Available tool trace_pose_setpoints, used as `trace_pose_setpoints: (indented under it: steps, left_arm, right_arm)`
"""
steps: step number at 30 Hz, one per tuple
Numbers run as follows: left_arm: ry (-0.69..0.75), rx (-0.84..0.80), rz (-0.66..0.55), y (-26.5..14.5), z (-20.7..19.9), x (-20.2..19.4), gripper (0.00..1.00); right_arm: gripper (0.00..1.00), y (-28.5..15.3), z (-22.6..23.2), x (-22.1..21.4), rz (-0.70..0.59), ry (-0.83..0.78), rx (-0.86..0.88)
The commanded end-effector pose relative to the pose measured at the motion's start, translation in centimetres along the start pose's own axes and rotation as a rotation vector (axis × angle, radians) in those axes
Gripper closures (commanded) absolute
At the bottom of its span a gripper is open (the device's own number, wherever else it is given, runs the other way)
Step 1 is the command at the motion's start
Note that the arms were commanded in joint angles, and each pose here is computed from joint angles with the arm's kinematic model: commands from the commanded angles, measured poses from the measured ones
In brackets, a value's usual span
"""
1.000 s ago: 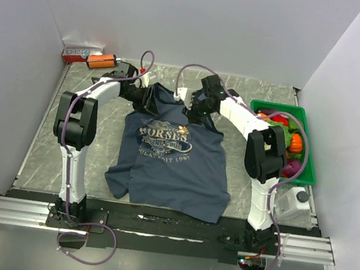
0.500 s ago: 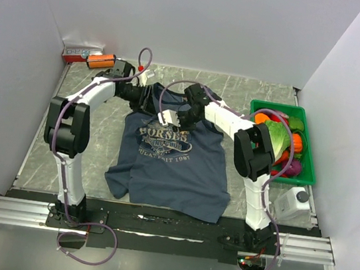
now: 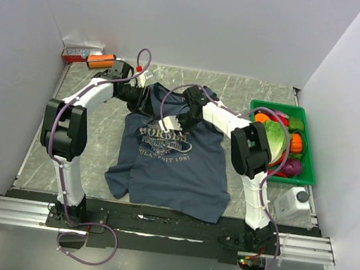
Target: Remove the brooch from the garment
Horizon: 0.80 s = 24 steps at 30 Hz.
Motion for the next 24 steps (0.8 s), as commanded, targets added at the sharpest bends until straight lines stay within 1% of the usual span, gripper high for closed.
trace_pose_setpoints:
  steps: [1,5,7,8,10,11,13,15,17,19,20,21,22,23,24]
  left_arm:
    - [0.054,0.014,-0.047,-1.7,-1.3,1.0,0.52]
    - [0.053,0.013,-0.05,-1.6,-1.3,1.3,0.53]
    - [0.058,0.017,-0.052,-1.6,-1.2,1.5,0.52]
    - [0.058,0.018,-0.052,-1.7,-1.2,1.5,0.52]
    - [0.057,0.018,-0.051,-1.6,-1.1,1.4,0.52]
    - [0.057,0.017,-0.051,-1.6,-1.1,1.4,0.52]
    - [0.053,0.012,-0.052,-1.5,-1.1,1.4,0.52]
    - [0.049,0.0,-0.049,-1.3,-1.2,1.4,0.52]
    - [0.056,-0.011,-0.054,-1.3,-1.3,1.7,0.53]
    - [0.102,-0.029,-0.085,-1.3,-1.6,2.1,0.53]
    - [0.138,-0.035,-0.113,-1.5,-1.8,2.3,0.53]
    - [0.204,-0.028,-0.167,-2.7,-2.9,3.0,0.53]
    - [0.225,-0.016,-0.184,-2.5,-2.5,2.1,0.52]
    - [0.308,-0.003,-0.268,-2.8,-2.9,3.5,0.52]
    - [0.359,0.027,-0.328,-3.9,-3.6,4.2,0.51]
  right_arm:
    - [0.7,0.5,0.1,-0.7,0.02,-0.059,0.034]
    - [0.72,0.7,0.1,-0.9,0.026,-0.071,0.036]
    - [0.77,0.8,0.2,-1.0,0.026,-0.08,0.046]
    - [0.83,0.9,0.3,-1.1,0.028,-0.081,0.054]
    - [0.9,0.9,0.8,-1.2,0.032,-0.086,0.077]
    - [0.96,1.0,0.9,-1.2,0.034,-0.09,0.085]
    - [1.0,1.1,1.4,-1.4,0.04,-0.099,0.103]
    - [1.0,0.8,1.0,-1.0,0.026,-0.093,0.09]
    - [1.0,-0.3,0.0,-0.6,-0.001,-0.02,0.05]
    - [1.0,-2.2,-2.1,0.6,-0.042,0.032,-0.011]
    - [1.0,-2.9,-1.7,0.7,-0.051,0.112,0.007]
    - [1.0,-4.3,-3.1,1.4,-0.068,0.135,-0.029]
    - [1.0,-4.9,-3.2,2.1,-0.11,0.176,-0.028]
    - [1.0,-5.6,-2.3,2.5,-0.137,0.275,0.005]
    - [1.0,-6.3,-2.5,3.0,-0.162,0.31,0.004]
Point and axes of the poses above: each gripper's point midway between its finger pads, its own y axis out along the fingers, its own z axis along the line the jaws close on, x = y × z, the point moved 2 cm from there along -y, back along the fingers, and after that the axes turned 2 degrees about y, right-handed, at the moved point
